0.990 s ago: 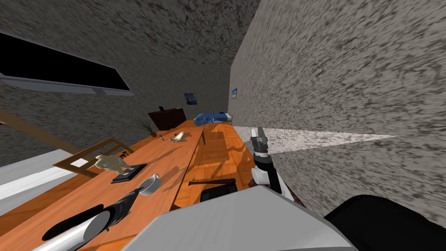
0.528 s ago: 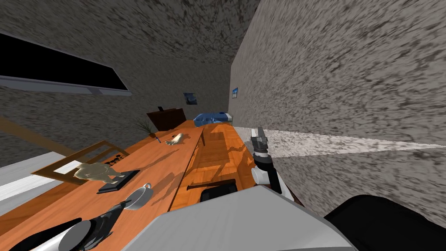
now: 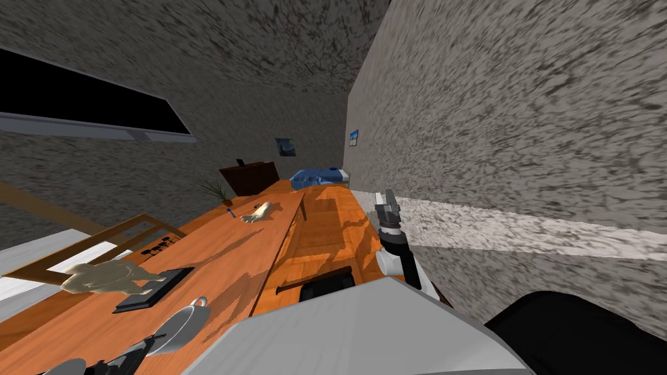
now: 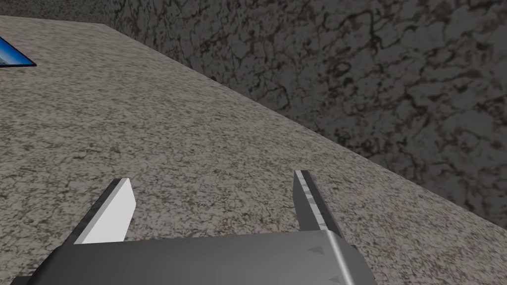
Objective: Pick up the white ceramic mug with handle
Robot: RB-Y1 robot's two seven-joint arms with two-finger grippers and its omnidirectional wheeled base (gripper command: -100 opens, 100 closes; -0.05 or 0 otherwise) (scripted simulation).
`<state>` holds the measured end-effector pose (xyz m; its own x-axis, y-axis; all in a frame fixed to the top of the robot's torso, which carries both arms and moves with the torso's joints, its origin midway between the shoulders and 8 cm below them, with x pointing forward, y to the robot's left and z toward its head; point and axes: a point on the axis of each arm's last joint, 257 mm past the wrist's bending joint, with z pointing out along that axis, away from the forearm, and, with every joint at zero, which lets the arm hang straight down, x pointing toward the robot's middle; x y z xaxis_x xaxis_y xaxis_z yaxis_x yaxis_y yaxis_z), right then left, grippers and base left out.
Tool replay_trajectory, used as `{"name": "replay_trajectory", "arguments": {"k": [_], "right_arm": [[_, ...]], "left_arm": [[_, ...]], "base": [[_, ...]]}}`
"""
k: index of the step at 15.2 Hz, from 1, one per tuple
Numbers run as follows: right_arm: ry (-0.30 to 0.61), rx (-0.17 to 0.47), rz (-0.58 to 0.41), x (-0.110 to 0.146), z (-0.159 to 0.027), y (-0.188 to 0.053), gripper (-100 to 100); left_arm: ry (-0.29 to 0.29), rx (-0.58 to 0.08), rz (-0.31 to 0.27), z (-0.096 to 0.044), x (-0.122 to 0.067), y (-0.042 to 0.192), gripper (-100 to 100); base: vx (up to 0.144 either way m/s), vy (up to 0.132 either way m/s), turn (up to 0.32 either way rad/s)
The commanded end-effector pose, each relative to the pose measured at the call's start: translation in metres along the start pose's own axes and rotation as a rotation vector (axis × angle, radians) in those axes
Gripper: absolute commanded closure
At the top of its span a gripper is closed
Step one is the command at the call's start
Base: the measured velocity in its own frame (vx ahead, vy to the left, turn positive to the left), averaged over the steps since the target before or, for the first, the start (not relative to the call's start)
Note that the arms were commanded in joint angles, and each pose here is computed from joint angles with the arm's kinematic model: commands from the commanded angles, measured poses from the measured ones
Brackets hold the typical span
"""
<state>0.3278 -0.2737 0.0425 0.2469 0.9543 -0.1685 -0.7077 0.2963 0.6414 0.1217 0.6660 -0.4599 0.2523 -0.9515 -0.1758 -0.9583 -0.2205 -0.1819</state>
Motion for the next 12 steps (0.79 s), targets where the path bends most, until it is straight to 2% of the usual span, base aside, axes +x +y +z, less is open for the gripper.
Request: {"name": "replay_trajectory", "arguments": {"k": [1,3,9,10,11,12], "right_arm": [[0.000,0.000,0.000,0.000,0.000,0.000,0],[0.000,0.000,0.000,0.000,0.000,0.000,0],[0.000,0.000,0.000,0.000,0.000,0.000,0],[0.000,0.000,0.000,0.000,0.000,0.000,0],[0.000,0.000,0.000,0.000,0.000,0.000,0],[0.000,0.000,0.000,0.000,0.000,0.000,0]], "left_arm": [[0.013,-0.040,-0.025,0.000,-0.005,0.014,-100],[0.037,-0.100,-0.074,-0.003,-0.012,0.037,-100],[0.079,-0.190,-0.151,-0.010,-0.018,0.073,-100],[0.071,-0.174,-0.137,-0.008,-0.019,0.067,-100],[0.076,-0.172,-0.144,0.002,-0.008,0.070,-100],[0.076,-0.170,-0.145,0.007,-0.004,0.070,-100]], "base": [[0.119,-0.035,0.078],[0.144,-0.039,0.054],[0.157,-0.017,0.022],[0.047,-0.011,0.032],[-0.003,0.015,-0.002],[-0.030,0.051,-0.023]]}}
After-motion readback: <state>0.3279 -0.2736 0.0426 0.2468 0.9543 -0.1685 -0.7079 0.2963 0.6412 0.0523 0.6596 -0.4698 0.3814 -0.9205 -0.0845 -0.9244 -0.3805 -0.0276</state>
